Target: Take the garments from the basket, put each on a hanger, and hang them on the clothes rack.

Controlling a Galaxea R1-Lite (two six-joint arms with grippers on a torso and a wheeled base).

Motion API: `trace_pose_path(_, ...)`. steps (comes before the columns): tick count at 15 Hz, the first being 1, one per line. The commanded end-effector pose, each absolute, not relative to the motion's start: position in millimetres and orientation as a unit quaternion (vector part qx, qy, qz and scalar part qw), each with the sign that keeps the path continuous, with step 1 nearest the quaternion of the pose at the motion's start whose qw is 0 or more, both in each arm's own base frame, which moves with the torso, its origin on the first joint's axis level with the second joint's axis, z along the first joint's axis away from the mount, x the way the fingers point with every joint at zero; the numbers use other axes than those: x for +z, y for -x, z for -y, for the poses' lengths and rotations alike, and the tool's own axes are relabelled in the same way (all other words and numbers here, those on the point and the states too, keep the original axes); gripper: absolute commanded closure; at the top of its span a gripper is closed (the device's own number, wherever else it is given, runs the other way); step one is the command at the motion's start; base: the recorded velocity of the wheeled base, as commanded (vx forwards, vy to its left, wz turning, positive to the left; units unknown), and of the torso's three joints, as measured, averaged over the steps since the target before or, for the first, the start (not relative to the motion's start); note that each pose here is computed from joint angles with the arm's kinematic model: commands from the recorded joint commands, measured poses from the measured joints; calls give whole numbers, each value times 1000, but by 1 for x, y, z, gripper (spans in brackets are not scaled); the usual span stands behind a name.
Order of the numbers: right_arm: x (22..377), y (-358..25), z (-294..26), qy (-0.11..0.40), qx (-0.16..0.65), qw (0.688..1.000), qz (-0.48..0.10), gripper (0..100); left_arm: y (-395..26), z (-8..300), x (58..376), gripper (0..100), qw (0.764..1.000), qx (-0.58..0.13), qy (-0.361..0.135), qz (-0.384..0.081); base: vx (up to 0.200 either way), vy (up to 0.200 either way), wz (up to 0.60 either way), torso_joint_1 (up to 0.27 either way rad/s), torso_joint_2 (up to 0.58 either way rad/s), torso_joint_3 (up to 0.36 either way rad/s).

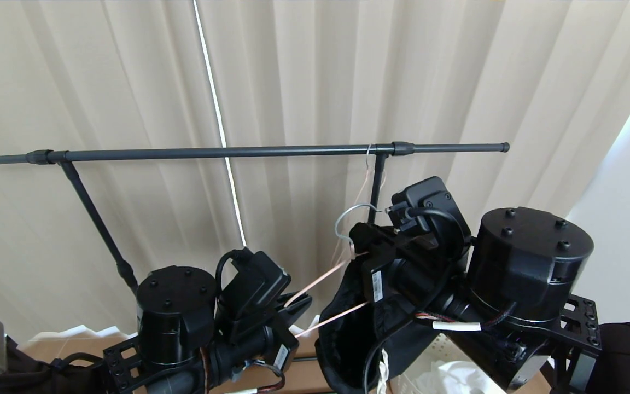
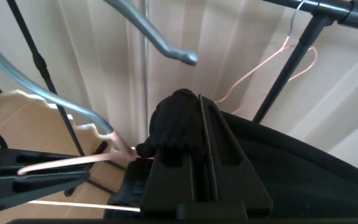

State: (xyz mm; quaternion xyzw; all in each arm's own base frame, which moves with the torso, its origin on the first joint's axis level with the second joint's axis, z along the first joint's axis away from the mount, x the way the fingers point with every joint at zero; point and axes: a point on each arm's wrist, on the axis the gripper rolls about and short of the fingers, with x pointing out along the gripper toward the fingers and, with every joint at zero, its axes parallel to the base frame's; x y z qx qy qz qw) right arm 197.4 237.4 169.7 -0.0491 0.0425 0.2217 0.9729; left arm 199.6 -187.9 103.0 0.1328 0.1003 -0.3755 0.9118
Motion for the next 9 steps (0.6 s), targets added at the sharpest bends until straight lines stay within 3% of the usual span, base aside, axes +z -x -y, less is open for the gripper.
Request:
trace_pose_path(1,170,-195,-240,47,227,972,-41,100,-200,188,102,100,912,-376,-133,-101,0,0,0,0,0,0)
trace_pose_path(9,190,-194,-236,20,199,980,-5,100,-200,181,98,100,918,-367,-122,-87,0,0,0,0,0,0)
